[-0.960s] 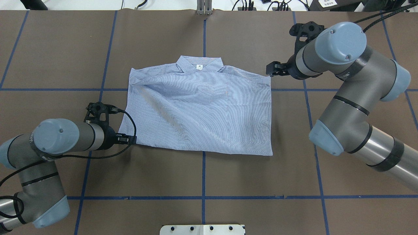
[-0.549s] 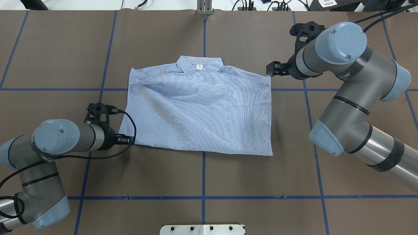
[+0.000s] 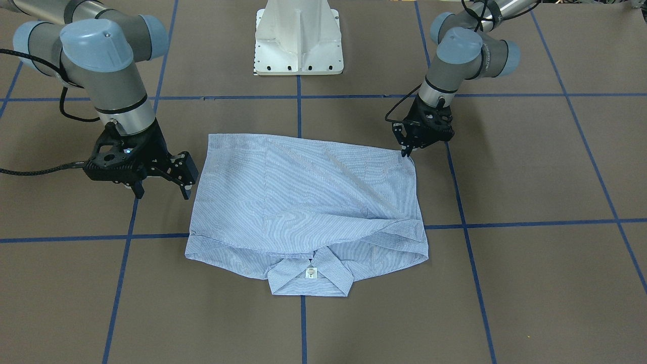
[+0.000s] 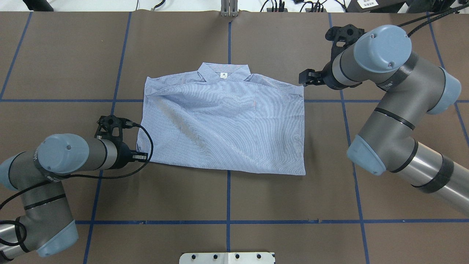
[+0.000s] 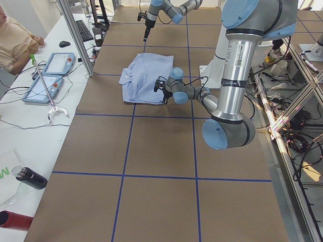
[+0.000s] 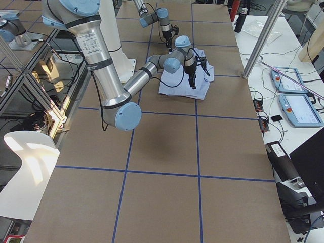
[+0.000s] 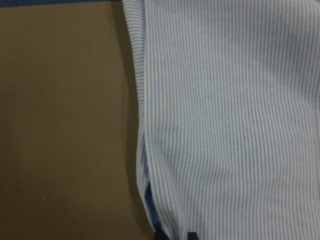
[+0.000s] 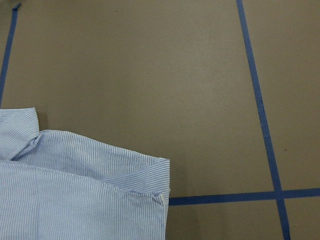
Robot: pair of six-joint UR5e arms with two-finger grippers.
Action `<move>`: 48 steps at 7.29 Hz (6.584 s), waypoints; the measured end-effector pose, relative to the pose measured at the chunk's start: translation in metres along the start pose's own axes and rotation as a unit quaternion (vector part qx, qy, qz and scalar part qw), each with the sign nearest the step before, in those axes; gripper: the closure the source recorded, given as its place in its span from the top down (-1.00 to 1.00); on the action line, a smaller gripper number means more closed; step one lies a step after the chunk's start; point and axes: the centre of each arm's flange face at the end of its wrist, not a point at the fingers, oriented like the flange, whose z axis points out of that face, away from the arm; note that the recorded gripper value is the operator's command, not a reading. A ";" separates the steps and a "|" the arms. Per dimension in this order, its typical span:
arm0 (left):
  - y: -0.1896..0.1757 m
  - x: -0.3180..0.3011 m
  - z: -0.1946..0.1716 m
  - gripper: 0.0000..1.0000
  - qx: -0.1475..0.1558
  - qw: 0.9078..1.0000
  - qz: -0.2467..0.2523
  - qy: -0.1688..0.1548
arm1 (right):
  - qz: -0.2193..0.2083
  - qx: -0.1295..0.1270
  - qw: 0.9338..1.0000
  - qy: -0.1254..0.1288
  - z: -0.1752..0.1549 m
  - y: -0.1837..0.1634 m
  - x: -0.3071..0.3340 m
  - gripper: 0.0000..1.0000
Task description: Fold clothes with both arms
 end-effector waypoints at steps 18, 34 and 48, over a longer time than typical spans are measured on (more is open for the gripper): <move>-0.296 -0.073 0.026 1.00 0.128 0.987 0.088 -0.035 | 0.185 0.023 0.982 -0.017 0.019 0.159 -0.140 0.96; -0.269 -0.091 0.023 1.00 0.123 0.988 0.087 -0.033 | 0.202 0.078 0.976 0.019 0.078 0.208 -0.203 -1.00; 0.033 0.082 0.002 0.56 0.032 0.980 -0.170 0.102 | 0.199 0.071 0.977 -0.020 0.009 0.223 -0.187 -1.00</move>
